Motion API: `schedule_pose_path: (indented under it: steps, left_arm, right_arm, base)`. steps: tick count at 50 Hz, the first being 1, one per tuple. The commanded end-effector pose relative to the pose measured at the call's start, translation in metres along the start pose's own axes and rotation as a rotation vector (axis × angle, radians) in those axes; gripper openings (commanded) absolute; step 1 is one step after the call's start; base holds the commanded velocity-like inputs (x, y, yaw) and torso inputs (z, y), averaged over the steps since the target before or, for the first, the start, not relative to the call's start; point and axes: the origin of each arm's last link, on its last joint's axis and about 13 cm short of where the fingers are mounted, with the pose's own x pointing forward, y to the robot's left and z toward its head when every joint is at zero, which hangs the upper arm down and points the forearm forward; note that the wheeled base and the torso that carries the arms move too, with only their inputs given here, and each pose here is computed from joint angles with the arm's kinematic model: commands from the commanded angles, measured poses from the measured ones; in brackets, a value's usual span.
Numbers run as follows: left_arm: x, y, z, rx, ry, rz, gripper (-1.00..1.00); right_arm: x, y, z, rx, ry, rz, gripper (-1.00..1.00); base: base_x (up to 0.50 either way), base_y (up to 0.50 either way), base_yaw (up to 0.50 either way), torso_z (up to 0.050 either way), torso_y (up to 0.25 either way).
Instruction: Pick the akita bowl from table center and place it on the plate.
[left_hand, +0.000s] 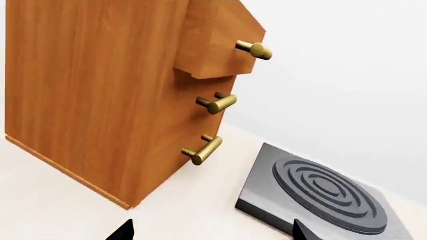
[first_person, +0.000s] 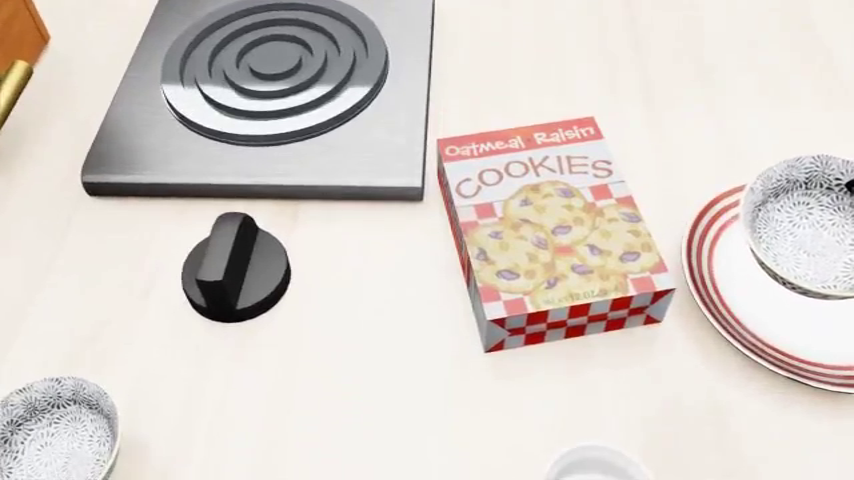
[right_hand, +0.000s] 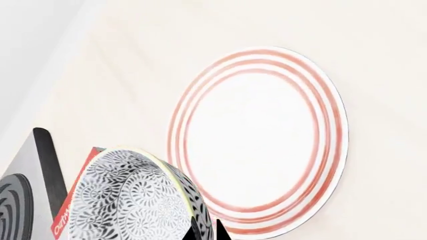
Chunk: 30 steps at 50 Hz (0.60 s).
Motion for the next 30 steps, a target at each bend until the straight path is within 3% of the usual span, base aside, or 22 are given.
schedule_pose_path:
  steps: [1,9,30]
  left_arm:
    - [0.0,0.0,0.001,-0.011,0.007,0.006,1.0]
    - [-0.002,0.0,0.002,-0.009,0.002,-0.003,1.0]
    - [-0.006,0.004,0.007,-0.011,-0.007,-0.001,1.0]
  right_arm:
    - [0.004,-0.001,0.006,0.033,-0.034,0.028,-1.0]
    - [0.017,-0.009,0.006,0.069,-0.053,0.02,-1.0]
    - [0.051,-0.007,0.006,0.12,-0.058,0.005,-1.0]
  base:
    - [0.0,0.0,0.0,0.0,0.0]
    - [0.0,0.0,0.0,0.0,0.0]
    - [0.0,0.0,0.0,0.0,0.0]
